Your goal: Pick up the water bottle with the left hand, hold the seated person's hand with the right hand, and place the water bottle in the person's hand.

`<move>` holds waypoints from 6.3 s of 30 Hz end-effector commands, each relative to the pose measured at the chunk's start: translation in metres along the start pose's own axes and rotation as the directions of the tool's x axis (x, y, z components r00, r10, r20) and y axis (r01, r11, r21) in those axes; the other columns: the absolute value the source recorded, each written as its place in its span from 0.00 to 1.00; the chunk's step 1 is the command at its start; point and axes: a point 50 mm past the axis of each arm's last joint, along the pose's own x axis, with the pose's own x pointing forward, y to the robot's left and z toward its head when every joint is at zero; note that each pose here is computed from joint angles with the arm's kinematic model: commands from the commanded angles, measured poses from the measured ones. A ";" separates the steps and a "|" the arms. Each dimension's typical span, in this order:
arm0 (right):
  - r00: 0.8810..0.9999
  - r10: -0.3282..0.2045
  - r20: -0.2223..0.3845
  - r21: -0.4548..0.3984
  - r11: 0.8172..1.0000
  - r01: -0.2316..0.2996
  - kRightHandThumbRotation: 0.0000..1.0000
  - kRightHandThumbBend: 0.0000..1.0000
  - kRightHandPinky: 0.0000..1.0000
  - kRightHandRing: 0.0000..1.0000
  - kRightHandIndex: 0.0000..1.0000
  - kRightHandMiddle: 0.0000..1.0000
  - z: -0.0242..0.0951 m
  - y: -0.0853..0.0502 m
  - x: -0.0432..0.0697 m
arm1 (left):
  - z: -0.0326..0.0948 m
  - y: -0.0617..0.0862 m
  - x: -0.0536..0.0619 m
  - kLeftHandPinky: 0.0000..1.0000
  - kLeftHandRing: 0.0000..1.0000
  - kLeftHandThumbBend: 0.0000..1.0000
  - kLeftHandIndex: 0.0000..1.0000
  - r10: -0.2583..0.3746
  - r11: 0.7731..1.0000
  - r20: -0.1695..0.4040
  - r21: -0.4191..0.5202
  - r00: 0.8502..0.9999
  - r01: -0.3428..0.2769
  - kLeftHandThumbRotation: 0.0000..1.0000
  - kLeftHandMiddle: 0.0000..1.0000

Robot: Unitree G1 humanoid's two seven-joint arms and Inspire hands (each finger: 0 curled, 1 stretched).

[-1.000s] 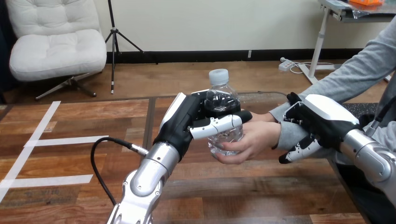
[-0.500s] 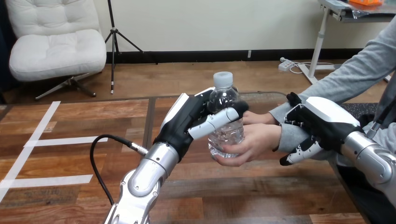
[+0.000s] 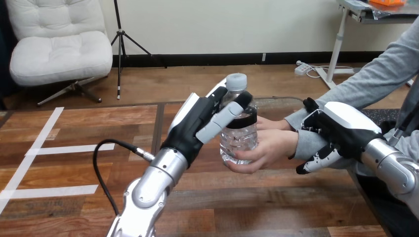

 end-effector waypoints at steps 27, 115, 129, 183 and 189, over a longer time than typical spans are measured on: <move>0.993 -0.084 0.086 0.019 0.996 0.083 0.00 0.84 0.26 0.29 0.35 0.34 0.013 -0.020 0.005 | 0.014 0.031 -0.011 1.00 0.99 0.92 0.89 0.101 0.995 0.104 -0.003 0.989 -0.101 1.00 0.95; 0.988 -0.132 0.082 0.263 0.959 0.106 0.72 0.77 0.71 0.80 0.82 0.82 0.015 -0.010 -0.004 | 0.008 0.038 -0.023 0.95 0.90 0.76 0.82 0.192 0.976 0.094 -0.121 0.977 -0.180 0.96 0.89; 0.947 -0.294 0.132 0.526 0.830 0.184 0.96 0.58 0.79 0.85 0.86 0.87 0.029 -0.004 -0.010 | 0.008 0.044 -0.028 0.93 0.90 0.74 0.81 0.228 0.966 0.094 -0.145 0.969 -0.213 0.94 0.89; 0.857 -0.471 0.209 0.936 0.349 -0.036 1.00 0.85 1.00 0.98 0.95 0.95 0.085 0.024 -0.064 | 0.010 0.045 -0.049 1.00 0.91 0.69 0.86 0.312 0.930 0.165 -0.253 0.936 -0.266 0.80 0.89; 0.851 -0.481 0.211 0.946 0.318 -0.054 1.00 0.88 1.00 0.98 0.95 0.95 0.090 0.026 -0.067 | 0.009 0.046 -0.055 1.00 0.92 0.67 0.88 0.327 0.932 0.186 -0.225 0.926 -0.284 0.79 0.89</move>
